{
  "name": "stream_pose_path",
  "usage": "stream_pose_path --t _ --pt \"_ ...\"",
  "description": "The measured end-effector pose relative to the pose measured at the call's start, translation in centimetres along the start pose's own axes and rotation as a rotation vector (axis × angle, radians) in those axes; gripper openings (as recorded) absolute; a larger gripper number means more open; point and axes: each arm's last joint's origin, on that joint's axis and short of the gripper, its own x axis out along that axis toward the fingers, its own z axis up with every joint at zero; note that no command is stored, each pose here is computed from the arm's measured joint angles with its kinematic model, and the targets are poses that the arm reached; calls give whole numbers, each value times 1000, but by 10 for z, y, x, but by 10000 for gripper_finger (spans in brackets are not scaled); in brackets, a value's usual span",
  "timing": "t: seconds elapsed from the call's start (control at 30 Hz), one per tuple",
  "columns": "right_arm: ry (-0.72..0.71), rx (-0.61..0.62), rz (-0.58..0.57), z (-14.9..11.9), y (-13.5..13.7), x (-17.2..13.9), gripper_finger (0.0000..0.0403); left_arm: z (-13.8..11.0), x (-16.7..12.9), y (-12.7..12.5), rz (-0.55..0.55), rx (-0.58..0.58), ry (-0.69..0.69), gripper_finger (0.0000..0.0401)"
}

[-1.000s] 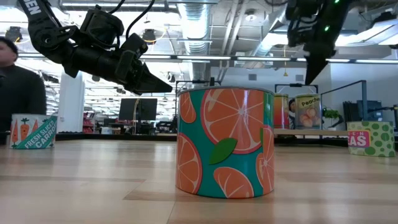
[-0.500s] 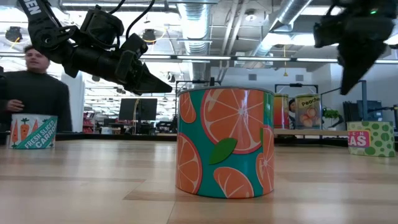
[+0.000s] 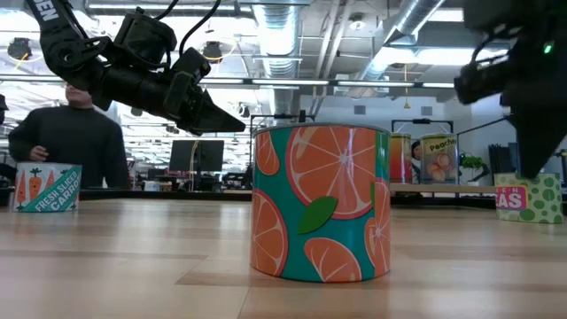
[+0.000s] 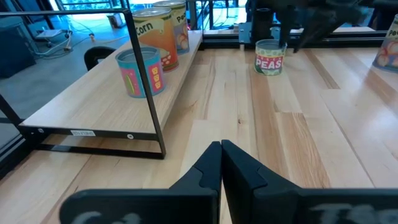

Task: Pick and place cans onto a shelf
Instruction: Put the canned peas on the shelf

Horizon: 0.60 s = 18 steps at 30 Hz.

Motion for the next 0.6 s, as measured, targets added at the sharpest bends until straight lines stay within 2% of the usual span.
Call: stream_pose_path --t 0.17,0.33,0.47,0.6 --pt "49 -41 -93 4 2 14 154 0 0 0 0 0 0 0" --pt "70 -101 -121 7 3 18 86 0 0 0 0 0 0 0" --pt "56 -137 -94 13 0 1 16 0 0 0 0 0 0 0" --pt "25 -101 -122 20 -20 -23 19 0 0 0 0 0 -1 0"
